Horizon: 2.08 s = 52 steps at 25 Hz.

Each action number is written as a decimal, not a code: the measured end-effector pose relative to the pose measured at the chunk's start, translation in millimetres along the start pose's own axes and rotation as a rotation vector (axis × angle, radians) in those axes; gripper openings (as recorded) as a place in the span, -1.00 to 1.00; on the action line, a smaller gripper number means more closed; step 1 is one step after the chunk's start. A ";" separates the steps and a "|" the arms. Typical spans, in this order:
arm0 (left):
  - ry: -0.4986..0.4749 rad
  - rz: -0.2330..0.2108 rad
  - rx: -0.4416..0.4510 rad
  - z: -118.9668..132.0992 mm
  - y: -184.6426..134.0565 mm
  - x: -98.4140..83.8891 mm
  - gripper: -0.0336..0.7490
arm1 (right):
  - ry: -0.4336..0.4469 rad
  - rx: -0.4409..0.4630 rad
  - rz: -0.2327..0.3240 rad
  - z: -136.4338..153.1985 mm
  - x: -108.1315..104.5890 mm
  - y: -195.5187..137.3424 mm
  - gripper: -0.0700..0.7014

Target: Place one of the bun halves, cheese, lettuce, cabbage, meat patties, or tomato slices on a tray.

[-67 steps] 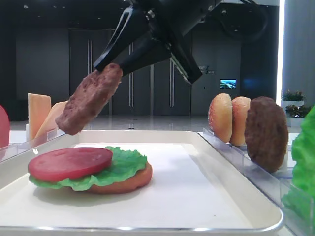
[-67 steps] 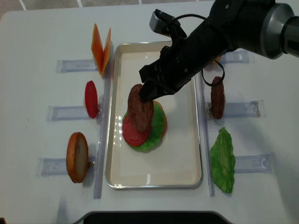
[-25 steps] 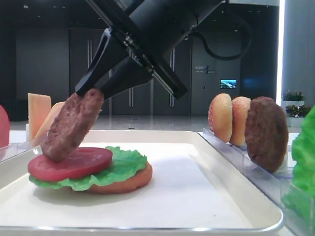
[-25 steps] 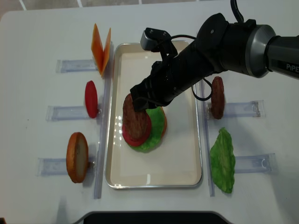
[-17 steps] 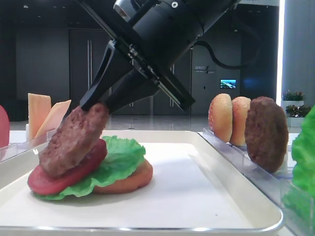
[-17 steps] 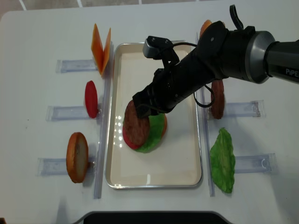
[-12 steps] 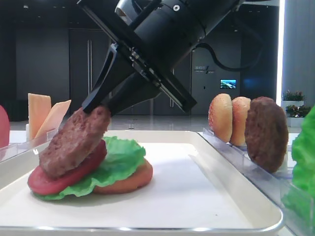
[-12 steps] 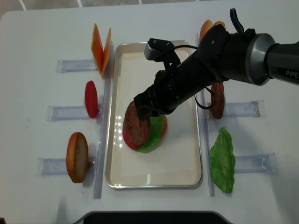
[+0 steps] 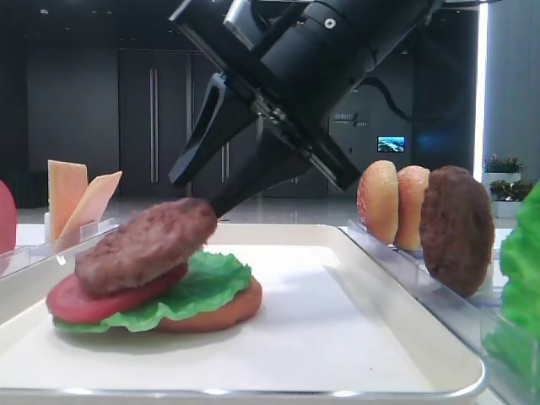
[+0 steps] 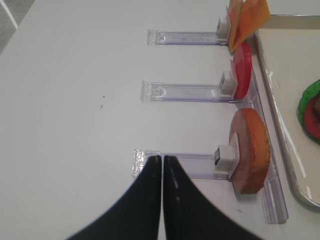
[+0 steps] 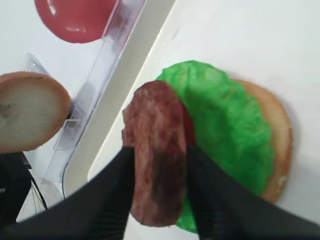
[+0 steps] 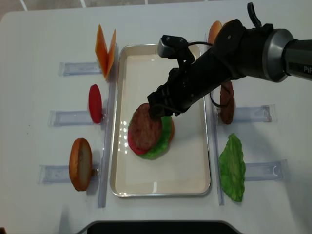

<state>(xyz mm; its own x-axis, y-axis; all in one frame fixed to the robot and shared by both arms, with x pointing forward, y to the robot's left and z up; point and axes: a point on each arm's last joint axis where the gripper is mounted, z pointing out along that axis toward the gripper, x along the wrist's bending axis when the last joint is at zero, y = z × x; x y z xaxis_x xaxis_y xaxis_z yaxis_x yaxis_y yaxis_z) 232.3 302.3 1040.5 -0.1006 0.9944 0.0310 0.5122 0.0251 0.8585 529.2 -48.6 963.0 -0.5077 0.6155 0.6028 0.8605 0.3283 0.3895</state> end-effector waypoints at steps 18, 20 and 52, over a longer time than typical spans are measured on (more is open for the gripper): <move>0.000 0.000 0.000 0.0 0.0 0.0 -0.92 | -0.675 0.090 0.008 -103.7 -22.8 38.7 0.21; 0.000 0.000 0.000 0.0 0.0 0.0 -0.92 | -0.738 0.068 0.114 -134.6 -60.7 39.8 0.21; 0.000 0.000 0.000 0.0 0.0 0.0 -0.92 | -0.958 -0.379 0.340 -250.4 13.1 -263.1 0.14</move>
<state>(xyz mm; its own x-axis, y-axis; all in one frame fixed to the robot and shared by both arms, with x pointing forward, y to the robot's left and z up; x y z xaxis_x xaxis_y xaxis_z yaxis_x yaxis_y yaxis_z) 232.3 302.3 1040.5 -0.1006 0.9944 0.0310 0.5122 0.0251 0.8585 285.7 -306.3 1042.8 0.1394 0.9902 -0.0104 0.7978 -0.1061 0.5935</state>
